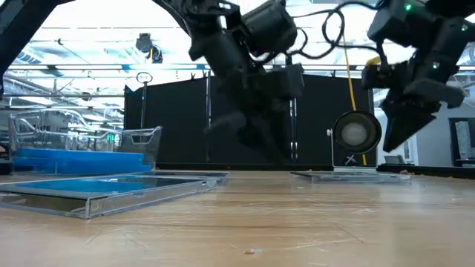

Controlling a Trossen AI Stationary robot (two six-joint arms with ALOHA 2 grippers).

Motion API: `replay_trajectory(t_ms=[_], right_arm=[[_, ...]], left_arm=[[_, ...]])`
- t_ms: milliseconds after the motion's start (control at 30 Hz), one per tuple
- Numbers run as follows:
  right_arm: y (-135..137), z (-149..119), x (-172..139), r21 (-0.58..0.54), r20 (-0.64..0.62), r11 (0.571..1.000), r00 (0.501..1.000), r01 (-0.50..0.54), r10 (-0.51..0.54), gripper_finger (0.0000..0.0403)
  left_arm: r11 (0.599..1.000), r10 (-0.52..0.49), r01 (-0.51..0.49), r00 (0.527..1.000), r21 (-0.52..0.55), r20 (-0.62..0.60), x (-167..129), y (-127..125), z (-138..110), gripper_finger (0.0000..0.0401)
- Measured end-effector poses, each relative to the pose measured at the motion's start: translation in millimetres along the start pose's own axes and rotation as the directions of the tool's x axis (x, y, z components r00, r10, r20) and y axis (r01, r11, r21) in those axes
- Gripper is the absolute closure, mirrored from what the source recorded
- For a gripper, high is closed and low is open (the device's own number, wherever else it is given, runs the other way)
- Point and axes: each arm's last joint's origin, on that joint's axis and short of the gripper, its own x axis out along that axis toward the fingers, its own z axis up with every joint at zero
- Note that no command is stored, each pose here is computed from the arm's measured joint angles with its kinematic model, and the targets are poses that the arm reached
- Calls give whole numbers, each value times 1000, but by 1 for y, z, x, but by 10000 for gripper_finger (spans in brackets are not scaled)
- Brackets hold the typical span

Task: Pick & place jewel cases by type
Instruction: Put the top black CD case into the bottom transparent bin

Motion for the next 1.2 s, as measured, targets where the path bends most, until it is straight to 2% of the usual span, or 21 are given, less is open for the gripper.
replay_trajectory(t_ms=[100,233,467,600,800,1000,1200], right_arm=[[1,-1,8,-3,-53,1000,998,21,-21,387],[3,-4,19,-5,-125,999,991,45,-45,387],[8,-5,36,-16,-198,999,979,49,-51,387],[10,-5,43,-30,-208,998,976,53,-58,387],[10,-4,43,-23,-201,998,978,50,-54,387],[9,-4,41,-21,-195,999,979,48,-51,387],[9,-5,41,-21,-198,999,979,50,-53,387]], left_arm=[[1000,8,-8,1000,-16,-12,21,-4,-5,279],[997,80,-79,996,9,-37,40,-6,-6,279],[979,195,-192,980,74,-44,47,-1,-5,279],[953,287,-281,957,111,-47,48,4,-3,279],[896,375,-343,925,283,-67,47,5,3,279],[875,381,-342,923,342,-51,44,-3,14,279],[881,338,-322,941,346,15,31,-8,27,279]])
